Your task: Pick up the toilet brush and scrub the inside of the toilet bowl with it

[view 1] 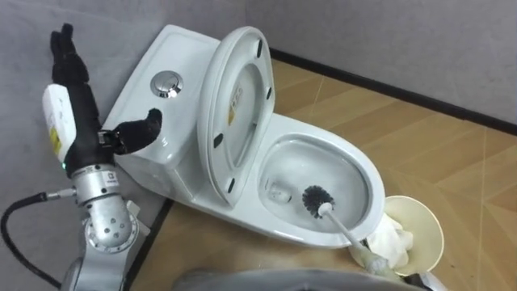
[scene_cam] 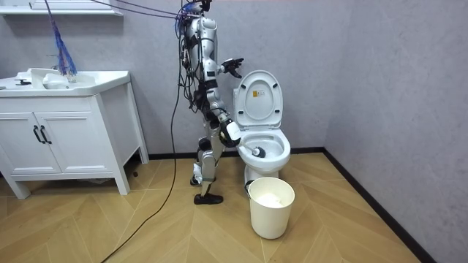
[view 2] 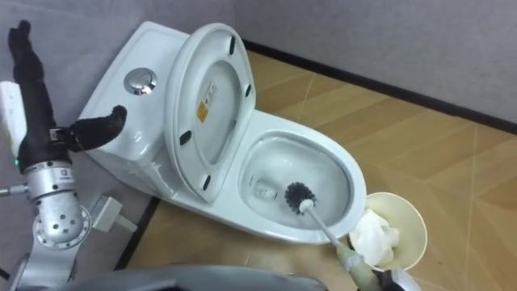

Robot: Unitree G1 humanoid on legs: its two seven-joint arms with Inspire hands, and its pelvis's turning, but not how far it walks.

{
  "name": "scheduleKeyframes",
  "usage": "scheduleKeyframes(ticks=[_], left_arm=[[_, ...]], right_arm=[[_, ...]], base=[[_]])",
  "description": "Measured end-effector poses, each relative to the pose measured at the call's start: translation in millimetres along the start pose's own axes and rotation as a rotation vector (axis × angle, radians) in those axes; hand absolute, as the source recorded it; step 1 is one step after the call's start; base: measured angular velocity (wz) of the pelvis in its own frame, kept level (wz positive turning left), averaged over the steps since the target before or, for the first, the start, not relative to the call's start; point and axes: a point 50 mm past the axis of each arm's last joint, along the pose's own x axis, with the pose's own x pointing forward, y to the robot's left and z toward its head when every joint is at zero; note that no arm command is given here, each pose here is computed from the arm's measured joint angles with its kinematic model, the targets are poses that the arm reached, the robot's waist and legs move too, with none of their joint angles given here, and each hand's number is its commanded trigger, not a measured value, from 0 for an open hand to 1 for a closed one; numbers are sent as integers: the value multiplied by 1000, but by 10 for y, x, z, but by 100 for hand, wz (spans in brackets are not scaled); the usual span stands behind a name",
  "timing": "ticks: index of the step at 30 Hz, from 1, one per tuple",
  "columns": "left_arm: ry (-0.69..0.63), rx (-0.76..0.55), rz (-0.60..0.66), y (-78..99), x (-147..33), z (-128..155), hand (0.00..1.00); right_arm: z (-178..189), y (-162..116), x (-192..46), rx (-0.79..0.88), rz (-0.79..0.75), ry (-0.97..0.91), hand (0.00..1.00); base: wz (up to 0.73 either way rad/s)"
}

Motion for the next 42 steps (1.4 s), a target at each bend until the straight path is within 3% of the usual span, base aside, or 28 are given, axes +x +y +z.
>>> scheduleKeyframes(ticks=[8,18,25,33,42], left_arm=[[151,76,-244,-274,-208,-348,0],[151,131,-405,-290,-183,-405,0],[73,171,-465,-437,-38,-380,0],[-63,185,-507,-638,312,-204,0],[-249,303,-387,-740,718,101,0]], right_arm=[[192,-134,77,-134,-3,-60,100],[458,-416,163,-158,-83,-131,100],[716,-785,217,-181,-230,-198,100],[1140,-1266,231,-295,-366,-290,100],[1604,-1654,152,-372,-490,-348,100]], base=[[0],[5],[8],[3],[-2]])
